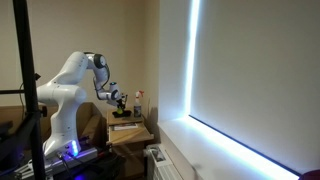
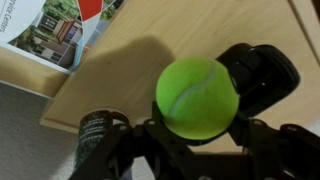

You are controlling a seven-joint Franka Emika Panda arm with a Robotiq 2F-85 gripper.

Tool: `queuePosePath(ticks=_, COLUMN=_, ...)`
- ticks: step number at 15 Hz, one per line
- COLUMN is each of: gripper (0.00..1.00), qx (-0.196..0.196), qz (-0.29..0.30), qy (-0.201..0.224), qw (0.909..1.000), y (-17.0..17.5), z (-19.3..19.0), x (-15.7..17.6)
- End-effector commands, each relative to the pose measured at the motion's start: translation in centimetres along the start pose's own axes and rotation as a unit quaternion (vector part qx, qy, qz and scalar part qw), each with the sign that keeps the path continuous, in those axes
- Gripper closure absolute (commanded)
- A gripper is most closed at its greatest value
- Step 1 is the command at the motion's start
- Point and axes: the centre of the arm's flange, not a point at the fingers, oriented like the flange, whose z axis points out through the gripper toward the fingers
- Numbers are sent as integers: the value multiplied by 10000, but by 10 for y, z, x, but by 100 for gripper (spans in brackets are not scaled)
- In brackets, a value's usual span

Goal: Pick up the ball and put it in the bowl

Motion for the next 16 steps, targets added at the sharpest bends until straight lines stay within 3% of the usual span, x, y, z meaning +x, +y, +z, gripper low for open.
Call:
queuePosePath(ticks=1, gripper=62, qx=395, qz=-294, qy=129, qw=9987, y=-14, z=-59, x=-6)
queuePosePath(ticks=6, gripper=62, qx=538, qz=-885, qy=1031, qw=9893, y=-72, z=-47, x=51)
queuePosePath(ticks=7, gripper=62, qx=643, qz=-808, qy=1094, qw=9886, y=-75, z=-51, x=57)
queuePosePath(ticks=8, gripper=62, qx=583, qz=-737, qy=843, qw=9920, y=-67, z=-65, x=37)
queuePosePath(ticks=9, gripper=37, qx=601, qz=-737, qy=885, qw=9915, y=-70, z=-63, x=41)
queuePosePath(ticks=12, gripper=37, qx=593, qz=-737, qy=862, qw=9918, y=-69, z=-62, x=39)
queuePosePath(ticks=13, gripper=62, qx=594, qz=-737, qy=862, qw=9918, y=-69, z=-62, x=39)
queuePosePath(ticks=16, gripper=62, qx=493, qz=-741, qy=809, qw=9927, y=-54, z=-25, x=28)
